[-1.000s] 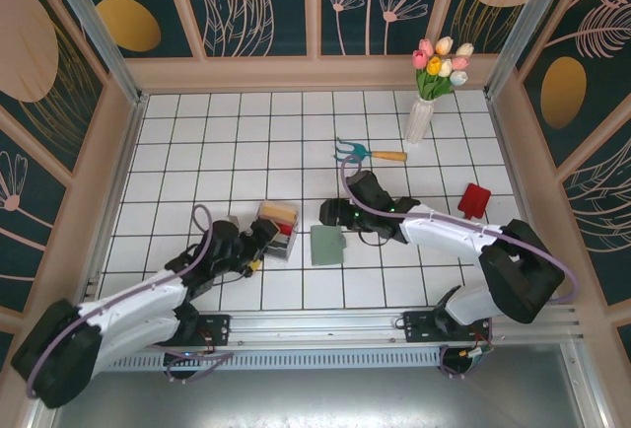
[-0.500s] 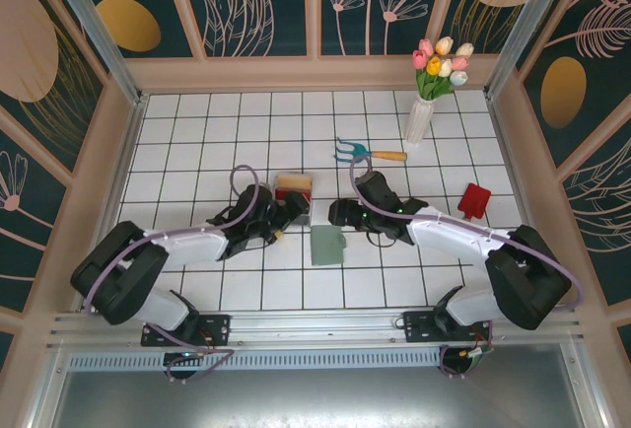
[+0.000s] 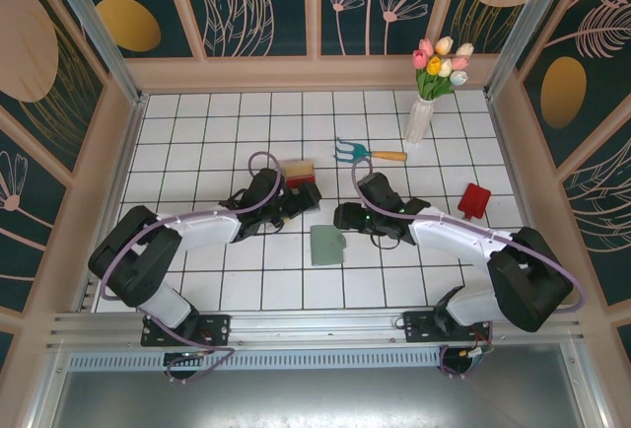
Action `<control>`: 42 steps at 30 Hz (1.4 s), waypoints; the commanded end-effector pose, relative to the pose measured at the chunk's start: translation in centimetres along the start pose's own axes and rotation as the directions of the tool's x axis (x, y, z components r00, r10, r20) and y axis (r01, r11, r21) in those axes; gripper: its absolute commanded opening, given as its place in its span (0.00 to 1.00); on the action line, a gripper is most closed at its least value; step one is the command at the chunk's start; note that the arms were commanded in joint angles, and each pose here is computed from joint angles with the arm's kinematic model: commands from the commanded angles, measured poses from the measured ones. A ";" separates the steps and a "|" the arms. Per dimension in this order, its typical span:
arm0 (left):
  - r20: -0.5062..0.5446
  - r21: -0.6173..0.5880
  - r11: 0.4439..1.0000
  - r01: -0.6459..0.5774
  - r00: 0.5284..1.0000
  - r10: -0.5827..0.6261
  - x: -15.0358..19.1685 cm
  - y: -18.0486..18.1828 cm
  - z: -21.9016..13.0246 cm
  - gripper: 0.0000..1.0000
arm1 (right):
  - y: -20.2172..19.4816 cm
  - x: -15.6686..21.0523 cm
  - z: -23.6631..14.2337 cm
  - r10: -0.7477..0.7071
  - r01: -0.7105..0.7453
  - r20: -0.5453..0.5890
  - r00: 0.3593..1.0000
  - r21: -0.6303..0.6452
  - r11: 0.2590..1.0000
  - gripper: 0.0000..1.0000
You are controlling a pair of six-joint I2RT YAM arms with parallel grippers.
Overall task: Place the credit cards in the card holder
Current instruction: Move the storage box to the center of the table.
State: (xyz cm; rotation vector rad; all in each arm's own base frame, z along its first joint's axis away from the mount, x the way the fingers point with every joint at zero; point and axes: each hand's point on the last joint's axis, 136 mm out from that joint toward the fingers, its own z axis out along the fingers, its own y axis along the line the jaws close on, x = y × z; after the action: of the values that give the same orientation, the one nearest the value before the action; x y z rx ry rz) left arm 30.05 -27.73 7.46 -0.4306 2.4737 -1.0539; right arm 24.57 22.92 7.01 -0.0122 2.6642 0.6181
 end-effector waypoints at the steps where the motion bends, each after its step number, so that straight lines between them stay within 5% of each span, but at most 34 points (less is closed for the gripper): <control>1: 0.031 0.007 1.000 -0.026 0.999 0.026 0.0 0.3 -2.2 0.96 | 1.1 0.2 0.2 -0.050 0.049 -0.041 0.998 -0.034 0.998 0.69; 8: 0.007 0.012 0.997 -0.072 0.997 0.072 1.5 1.3 -4.6 0.88 | 0.8 3.4 1.9 -0.078 0.080 -0.147 0.986 0.008 0.997 0.68; 14: -0.051 0.015 0.992 -0.122 0.991 0.122 2.7 1.3 -4.7 0.80 | -1.4 4.8 1.7 -0.052 0.065 -0.154 0.987 0.078 0.995 0.37; 20: 0.075 -0.156 0.981 -0.119 0.988 0.132 -0.8 2.4 -5.0 0.82 | -0.9 5.2 1.2 -0.029 0.026 -0.131 0.991 -0.020 0.999 0.17; 24: 0.186 -0.146 0.987 -0.061 0.979 0.088 -5.4 1.4 -5.8 0.98 | -0.1 5.2 1.4 -0.026 0.017 -0.123 0.992 -0.074 0.997 0.16; 29: 0.198 -0.096 0.992 -0.076 0.976 0.094 -10.0 -0.6 -4.5 0.98 | 0.1 4.9 1.8 -0.042 0.034 -0.122 0.992 -0.069 0.997 0.08; 42: 0.100 -0.136 0.987 -0.088 0.990 0.102 -12.0 0.4 2.2 0.99 | 0.4 5.1 2.0 -0.030 0.019 -0.125 0.992 -0.095 0.995 0.08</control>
State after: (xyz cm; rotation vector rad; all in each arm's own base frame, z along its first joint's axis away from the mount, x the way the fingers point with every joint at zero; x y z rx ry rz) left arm 40.56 -23.12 8.74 -0.4369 2.4452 -0.8043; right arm 20.70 24.30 3.84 -0.1252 2.7437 0.7253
